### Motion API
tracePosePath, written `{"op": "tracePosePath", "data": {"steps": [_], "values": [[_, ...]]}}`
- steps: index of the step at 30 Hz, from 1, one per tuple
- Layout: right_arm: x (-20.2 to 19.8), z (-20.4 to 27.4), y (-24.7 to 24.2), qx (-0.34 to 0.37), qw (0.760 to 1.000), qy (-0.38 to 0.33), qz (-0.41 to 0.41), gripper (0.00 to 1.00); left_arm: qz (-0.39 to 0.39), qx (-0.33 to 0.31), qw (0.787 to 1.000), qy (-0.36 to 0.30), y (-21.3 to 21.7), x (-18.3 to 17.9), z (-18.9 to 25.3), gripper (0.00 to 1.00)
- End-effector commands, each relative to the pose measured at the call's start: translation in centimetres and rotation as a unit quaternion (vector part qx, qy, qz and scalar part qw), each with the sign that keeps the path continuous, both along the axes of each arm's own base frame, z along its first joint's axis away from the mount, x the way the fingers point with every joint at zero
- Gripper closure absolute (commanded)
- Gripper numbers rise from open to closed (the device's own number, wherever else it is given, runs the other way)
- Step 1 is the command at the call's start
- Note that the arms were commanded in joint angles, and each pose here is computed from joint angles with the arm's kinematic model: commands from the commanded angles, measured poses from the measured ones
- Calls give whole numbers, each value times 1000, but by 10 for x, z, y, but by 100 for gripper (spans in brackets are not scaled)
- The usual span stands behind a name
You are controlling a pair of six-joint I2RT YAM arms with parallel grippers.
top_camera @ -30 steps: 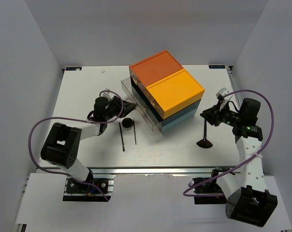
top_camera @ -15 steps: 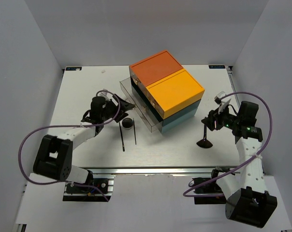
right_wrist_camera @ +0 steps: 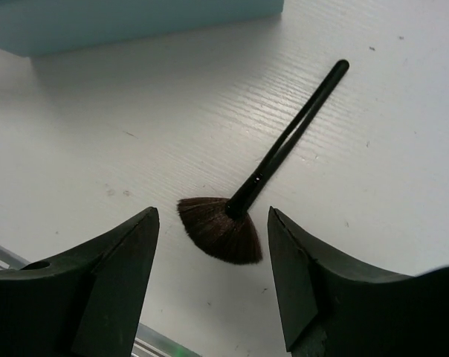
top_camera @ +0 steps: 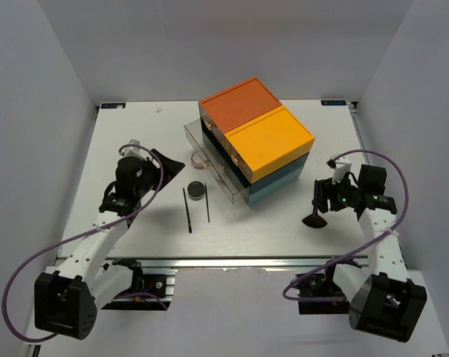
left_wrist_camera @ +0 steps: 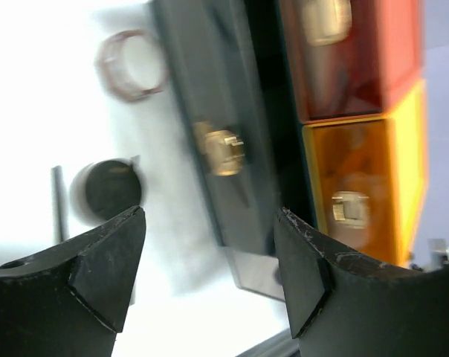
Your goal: Organize the makeup
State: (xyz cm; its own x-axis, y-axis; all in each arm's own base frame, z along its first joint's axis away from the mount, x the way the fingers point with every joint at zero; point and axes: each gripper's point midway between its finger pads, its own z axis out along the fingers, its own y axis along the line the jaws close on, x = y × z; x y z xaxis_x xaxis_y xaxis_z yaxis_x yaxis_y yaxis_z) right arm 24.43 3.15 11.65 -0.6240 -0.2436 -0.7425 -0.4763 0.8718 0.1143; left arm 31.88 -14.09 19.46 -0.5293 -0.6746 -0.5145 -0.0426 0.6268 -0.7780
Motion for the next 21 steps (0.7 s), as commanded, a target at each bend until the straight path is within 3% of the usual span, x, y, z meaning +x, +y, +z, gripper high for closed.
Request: {"op": "tracePosePath", "data": {"steps": [1,7,11,19,21], "values": [[12,2,-8,-13,1000,-6,-26,34,29,40,998,39,20,-13,-27,21],[32,-31,-21,-54,996,29,-60,36,63,104,991,60,45,-23,-35,19],[46,-59,-23,-68,989,80,-102,39,110,187,972,90,78,-25,-39,17],[60,-101,-26,-83,972,152,-157,50,130,212,964,93,93,-36,-34,17],[60,-108,-29,-94,968,161,-168,58,137,216,962,98,97,-39,-36,17]]}}
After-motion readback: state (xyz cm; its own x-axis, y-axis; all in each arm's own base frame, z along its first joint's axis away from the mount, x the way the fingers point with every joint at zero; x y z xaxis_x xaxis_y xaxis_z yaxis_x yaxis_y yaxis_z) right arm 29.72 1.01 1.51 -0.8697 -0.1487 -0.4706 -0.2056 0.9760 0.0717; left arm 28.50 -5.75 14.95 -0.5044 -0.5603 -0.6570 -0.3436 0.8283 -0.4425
